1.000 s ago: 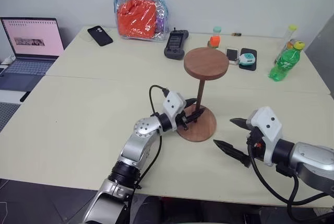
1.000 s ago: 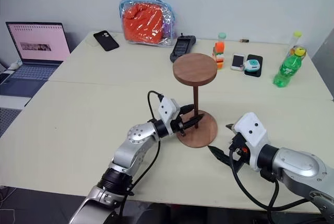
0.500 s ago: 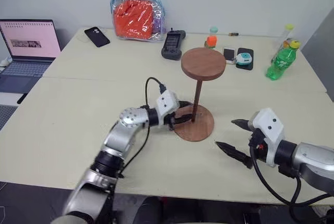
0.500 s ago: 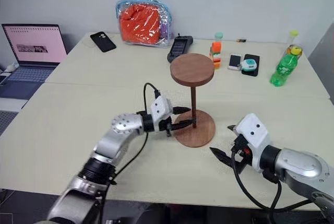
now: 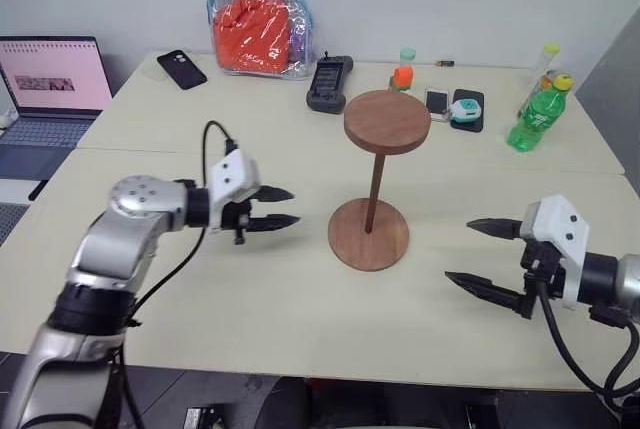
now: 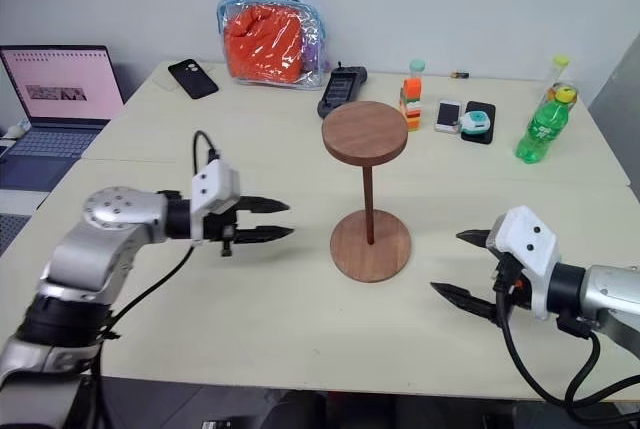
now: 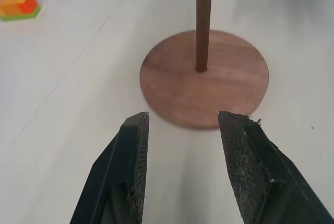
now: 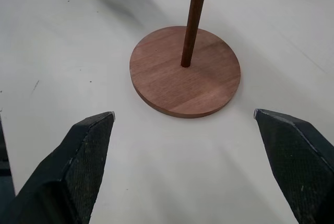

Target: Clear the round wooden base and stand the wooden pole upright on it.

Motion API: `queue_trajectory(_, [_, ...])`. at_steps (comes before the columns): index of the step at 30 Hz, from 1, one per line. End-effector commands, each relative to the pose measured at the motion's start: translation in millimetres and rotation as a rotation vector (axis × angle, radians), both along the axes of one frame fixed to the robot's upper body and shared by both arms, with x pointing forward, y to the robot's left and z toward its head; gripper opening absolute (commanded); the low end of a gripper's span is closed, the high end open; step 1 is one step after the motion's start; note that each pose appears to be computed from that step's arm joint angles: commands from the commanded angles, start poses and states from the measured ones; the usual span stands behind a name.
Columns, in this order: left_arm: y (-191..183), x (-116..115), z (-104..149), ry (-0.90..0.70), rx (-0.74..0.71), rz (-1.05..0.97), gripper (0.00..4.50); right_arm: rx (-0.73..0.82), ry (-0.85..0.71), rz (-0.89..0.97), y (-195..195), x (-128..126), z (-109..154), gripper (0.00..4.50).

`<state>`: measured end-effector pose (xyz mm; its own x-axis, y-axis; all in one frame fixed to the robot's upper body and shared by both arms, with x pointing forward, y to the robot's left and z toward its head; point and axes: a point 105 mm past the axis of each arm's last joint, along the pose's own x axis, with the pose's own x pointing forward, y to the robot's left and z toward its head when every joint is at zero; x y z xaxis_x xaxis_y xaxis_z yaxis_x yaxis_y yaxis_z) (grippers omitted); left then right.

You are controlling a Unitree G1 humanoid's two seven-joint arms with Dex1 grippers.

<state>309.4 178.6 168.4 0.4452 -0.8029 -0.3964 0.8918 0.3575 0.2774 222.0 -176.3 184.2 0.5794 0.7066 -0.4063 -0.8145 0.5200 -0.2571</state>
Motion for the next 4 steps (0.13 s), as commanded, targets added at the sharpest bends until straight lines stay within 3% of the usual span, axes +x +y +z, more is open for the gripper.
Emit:
queue_trajectory(1, [22.6, 0.3, 25.5, -0.089, -0.026, 0.124, 2.16, -0.026, -0.087, 0.019, -11.3, 6.3, 15.2, 4.5])
queue_trajectory(4, [31.8, -0.8, 29.3, -0.104, -0.064, 0.173, 2.16, -0.029, -0.107, 0.022, -15.1, 13.2, 18.7, 4.5])
